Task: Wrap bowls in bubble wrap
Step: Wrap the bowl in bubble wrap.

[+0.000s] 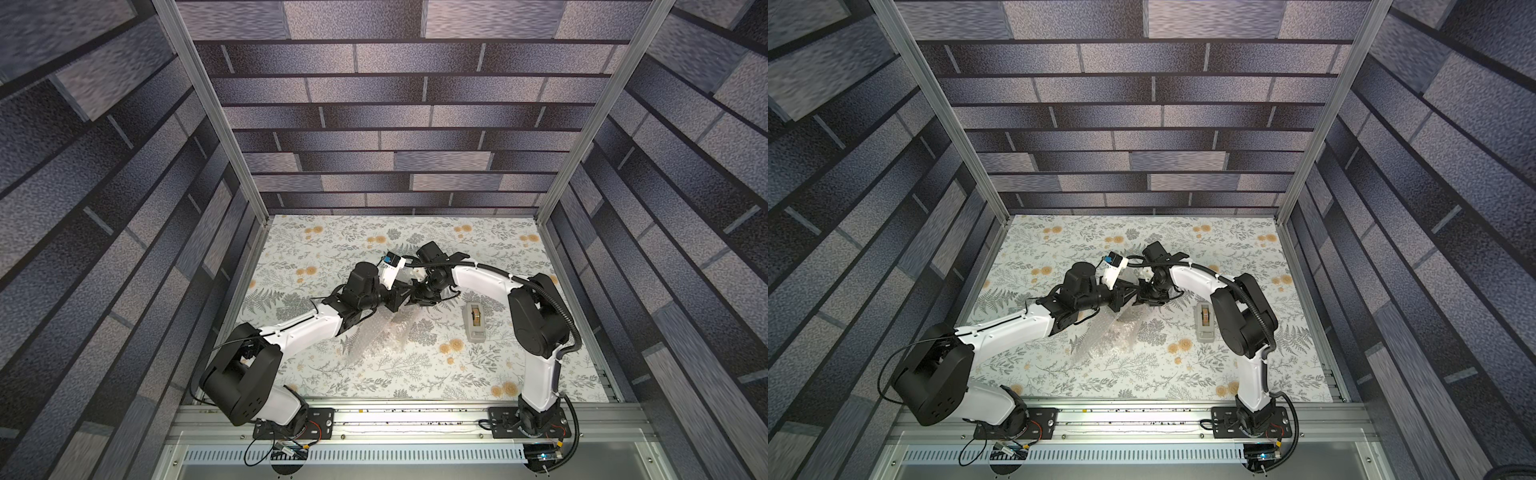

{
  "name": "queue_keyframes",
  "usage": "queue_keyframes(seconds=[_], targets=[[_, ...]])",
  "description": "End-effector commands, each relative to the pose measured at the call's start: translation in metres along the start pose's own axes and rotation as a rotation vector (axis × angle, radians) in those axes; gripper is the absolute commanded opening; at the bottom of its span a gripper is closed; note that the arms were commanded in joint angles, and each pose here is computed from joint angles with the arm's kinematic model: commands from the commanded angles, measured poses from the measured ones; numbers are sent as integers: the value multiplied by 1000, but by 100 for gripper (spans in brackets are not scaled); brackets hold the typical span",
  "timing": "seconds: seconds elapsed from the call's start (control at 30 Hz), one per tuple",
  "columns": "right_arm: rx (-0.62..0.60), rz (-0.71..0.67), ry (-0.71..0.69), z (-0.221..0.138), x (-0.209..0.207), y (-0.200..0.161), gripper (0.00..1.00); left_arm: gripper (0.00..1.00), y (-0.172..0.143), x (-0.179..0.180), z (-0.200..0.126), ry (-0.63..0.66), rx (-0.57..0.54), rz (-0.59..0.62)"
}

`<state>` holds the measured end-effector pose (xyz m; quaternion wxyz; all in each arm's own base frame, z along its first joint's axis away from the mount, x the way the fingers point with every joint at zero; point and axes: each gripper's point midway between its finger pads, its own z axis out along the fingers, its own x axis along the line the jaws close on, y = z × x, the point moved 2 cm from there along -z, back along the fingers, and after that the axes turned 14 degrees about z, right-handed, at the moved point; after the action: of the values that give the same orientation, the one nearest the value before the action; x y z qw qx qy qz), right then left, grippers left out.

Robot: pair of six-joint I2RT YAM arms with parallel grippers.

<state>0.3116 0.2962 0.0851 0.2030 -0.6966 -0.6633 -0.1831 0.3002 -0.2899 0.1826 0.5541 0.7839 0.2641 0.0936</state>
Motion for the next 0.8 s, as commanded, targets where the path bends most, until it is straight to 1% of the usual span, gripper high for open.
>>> queue_keyframes(seconds=[0.0,0.3,0.47,0.57,0.73,0.77], targets=[[-62,-46,135,-47,31,2,48,20,-93,7,-4,43,294,-137],[-65,-39,131,-48,25,2,48,19,-118,8,-7,50,347,-165],[-68,-34,134,-51,22,5,49,19,-124,9,-10,54,358,-170],[-54,-47,149,-49,23,4,60,19,-122,10,-9,55,353,-171],[-34,-53,179,-42,24,2,63,19,-113,11,-6,52,336,-163],[-27,-56,188,-41,26,1,65,19,-110,11,-5,51,332,-161]])
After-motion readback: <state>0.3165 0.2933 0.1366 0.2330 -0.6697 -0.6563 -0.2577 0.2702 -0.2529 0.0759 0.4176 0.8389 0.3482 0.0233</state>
